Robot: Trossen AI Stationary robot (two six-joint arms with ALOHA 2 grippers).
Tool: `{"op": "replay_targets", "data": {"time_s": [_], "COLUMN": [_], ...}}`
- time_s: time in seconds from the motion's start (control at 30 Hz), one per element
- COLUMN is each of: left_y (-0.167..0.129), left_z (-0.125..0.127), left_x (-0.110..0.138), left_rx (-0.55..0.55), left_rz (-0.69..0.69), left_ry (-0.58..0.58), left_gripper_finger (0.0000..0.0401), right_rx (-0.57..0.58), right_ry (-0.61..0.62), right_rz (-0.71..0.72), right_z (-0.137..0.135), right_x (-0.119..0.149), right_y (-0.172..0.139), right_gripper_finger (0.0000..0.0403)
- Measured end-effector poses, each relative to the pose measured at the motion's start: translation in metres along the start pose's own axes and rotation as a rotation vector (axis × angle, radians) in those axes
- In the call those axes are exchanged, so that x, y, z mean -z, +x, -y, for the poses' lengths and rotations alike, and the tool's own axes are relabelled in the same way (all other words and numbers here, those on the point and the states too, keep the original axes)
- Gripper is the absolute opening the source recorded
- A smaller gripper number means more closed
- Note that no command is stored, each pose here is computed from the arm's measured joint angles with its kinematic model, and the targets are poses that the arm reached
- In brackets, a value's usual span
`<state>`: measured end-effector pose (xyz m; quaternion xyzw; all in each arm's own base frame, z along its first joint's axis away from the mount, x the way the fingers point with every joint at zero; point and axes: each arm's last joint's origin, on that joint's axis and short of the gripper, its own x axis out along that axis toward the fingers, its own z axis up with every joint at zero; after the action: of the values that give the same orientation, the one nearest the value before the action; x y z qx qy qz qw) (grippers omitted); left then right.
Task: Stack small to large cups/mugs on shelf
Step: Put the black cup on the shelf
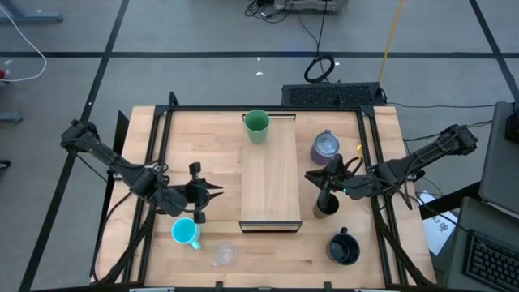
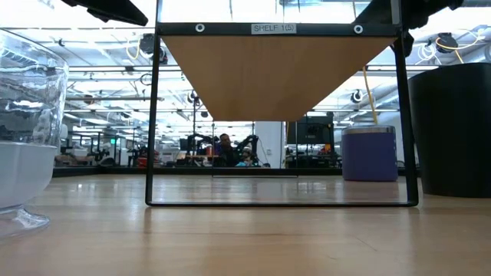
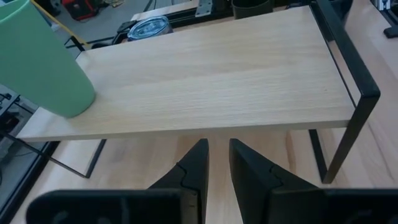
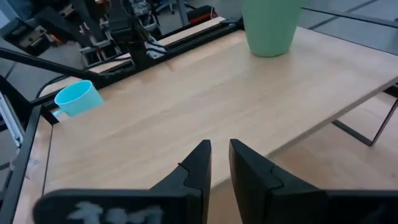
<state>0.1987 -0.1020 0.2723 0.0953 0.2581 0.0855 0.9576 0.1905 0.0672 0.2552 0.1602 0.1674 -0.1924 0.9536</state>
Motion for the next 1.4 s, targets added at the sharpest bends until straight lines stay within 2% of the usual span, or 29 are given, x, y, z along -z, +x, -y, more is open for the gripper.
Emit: {"op": "replay_targets", "data": {"time_s": [0.17, 0.27, 0.6, 0.73, 1.1, 1.4], "left_y": [0.001, 0.002, 0.004, 0.004, 0.004, 0.004], "left_z": [-0.002, -0.003, -0.002, -0.002, -0.003, -0.003], "left_x": [-0.002, -0.004, 0.0, -0.001, -0.001, 0.0], "left_rx": [-0.007, -0.01, -0.014, -0.022, -0.046, -0.047], "left_rz": [0.015, 0.023, 0.025, 0.027, 0.03, 0.027], "left_ry": [-0.015, -0.026, -0.021, -0.02, 0.001, -0.01], "left_gripper_finger": [0.0065, 0.0065, 0.0065, 0.0065, 0.0065, 0.0065], "right_rx": [0.003, 0.015, 0.079, 0.125, 0.193, 0.132], "right_ry": [-0.041, -0.062, -0.088, -0.066, 0.023, 0.099], "right_rz": [-0.005, -0.023, -0.039, -0.028, -0.056, -0.1], "right_z": [0.0, 0.003, 0.015, 0.024, 0.042, 0.04], "right_x": [0.001, 0.002, -0.001, -0.007, -0.009, -0.007], "right_y": [0.0, -0.001, 0.001, 0.002, -0.007, -0.007], "right_gripper_finger": [0.0053, 0.0069, 0.0199, 0.0236, 0.0244, 0.0243]}}
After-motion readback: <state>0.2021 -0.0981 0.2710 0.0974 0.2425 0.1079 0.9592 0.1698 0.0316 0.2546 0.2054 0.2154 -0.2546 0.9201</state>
